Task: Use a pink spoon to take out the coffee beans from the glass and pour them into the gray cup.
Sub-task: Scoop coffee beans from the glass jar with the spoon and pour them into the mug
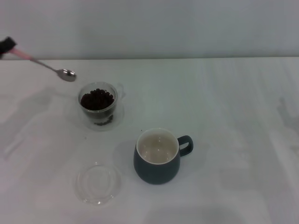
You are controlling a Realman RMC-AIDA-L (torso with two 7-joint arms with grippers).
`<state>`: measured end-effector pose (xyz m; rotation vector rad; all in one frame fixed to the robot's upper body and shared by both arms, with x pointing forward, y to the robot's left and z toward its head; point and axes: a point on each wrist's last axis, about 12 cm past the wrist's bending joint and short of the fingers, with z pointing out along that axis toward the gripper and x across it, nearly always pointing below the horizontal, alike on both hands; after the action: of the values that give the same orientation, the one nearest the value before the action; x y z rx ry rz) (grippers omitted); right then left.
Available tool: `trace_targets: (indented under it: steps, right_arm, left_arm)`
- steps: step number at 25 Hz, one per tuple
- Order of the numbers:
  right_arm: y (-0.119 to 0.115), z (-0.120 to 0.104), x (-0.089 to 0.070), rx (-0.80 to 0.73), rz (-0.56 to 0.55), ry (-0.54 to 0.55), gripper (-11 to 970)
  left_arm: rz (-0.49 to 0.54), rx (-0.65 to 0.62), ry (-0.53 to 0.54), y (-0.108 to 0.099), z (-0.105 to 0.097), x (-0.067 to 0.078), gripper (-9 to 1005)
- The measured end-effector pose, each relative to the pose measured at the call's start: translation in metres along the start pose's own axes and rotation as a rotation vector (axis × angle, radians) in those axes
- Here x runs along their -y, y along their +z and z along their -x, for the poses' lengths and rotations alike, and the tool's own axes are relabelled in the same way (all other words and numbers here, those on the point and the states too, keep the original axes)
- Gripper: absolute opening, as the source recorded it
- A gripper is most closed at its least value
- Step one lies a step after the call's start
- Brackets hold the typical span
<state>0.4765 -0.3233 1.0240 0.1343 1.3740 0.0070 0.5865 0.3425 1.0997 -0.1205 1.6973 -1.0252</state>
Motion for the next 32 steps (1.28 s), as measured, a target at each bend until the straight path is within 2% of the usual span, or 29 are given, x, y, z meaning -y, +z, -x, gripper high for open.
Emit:
trace_targets:
  steps: [5,10,14,22,32]
  right_arm:
    - [0.000,0.001,0.001,0.007,-0.010,0.005,876]
    - [0.001,0.001,0.002,0.012,-0.012,0.037,876]
    - [0.001,0.002,0.002,0.014,-0.012,0.049,875]
    - [0.002,0.002,-0.001,0.018,-0.004,0.058,875]
    - [0.002,0.002,-0.001,0.018,-0.002,0.059,875]
  left_arm:
    - [0.026,-0.110,0.066,0.035,-0.008,0.008,141]
    - [0.056,-0.183,0.122,0.051,-0.017,0.012,143]
    - [0.076,-0.195,0.153,0.054,-0.020,0.011,144]
    - [0.080,-0.205,0.123,0.053,-0.036,0.012,147]
    - [0.083,-0.221,0.013,0.047,-0.047,0.011,150]
